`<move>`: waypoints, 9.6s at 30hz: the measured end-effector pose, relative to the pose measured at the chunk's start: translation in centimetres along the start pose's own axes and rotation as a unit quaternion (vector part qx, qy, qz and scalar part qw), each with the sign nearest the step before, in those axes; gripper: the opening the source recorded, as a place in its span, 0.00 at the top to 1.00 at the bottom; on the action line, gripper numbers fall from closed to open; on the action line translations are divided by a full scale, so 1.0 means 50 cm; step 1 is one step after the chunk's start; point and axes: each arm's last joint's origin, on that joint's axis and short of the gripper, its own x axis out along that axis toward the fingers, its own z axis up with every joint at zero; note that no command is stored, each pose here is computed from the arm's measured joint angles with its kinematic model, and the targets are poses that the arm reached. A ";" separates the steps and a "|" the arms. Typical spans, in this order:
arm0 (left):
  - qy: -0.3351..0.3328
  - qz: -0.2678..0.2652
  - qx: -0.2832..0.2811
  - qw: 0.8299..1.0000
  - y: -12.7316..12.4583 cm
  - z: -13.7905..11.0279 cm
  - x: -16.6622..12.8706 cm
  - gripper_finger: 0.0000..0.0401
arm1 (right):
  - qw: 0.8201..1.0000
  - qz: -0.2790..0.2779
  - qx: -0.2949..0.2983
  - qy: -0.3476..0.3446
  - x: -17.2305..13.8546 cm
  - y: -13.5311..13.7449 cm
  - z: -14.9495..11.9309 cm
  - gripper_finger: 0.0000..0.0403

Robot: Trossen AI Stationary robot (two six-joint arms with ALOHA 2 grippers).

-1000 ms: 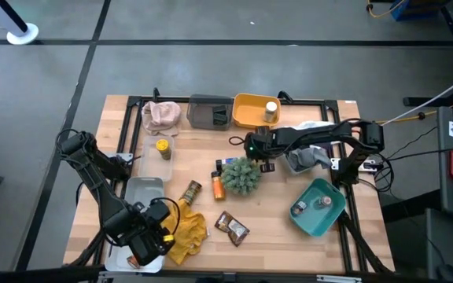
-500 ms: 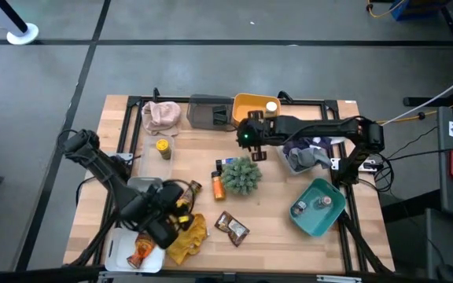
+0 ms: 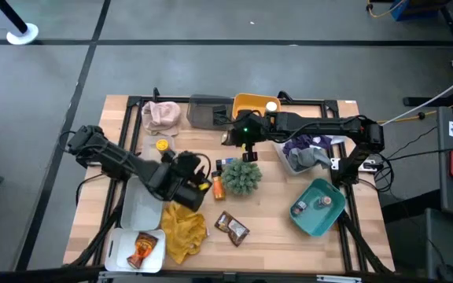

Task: Sort spices by type
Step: Put the orange spice pack into the bottom white bin

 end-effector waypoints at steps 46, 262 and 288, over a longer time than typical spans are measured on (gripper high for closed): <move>0.030 -0.064 0.125 0.990 0.013 0.120 0.129 0.79 | 0.984 0.119 -0.003 -0.136 -0.005 0.005 0.033 0.92; 0.300 -0.299 0.212 0.881 -0.157 0.065 -0.009 0.91 | 0.966 0.113 0.166 -0.162 -0.220 0.173 -0.407 0.62; 0.472 -0.016 0.049 0.880 -0.062 -0.279 -0.309 0.83 | 0.965 0.110 0.165 -0.173 -0.222 0.171 -0.403 0.62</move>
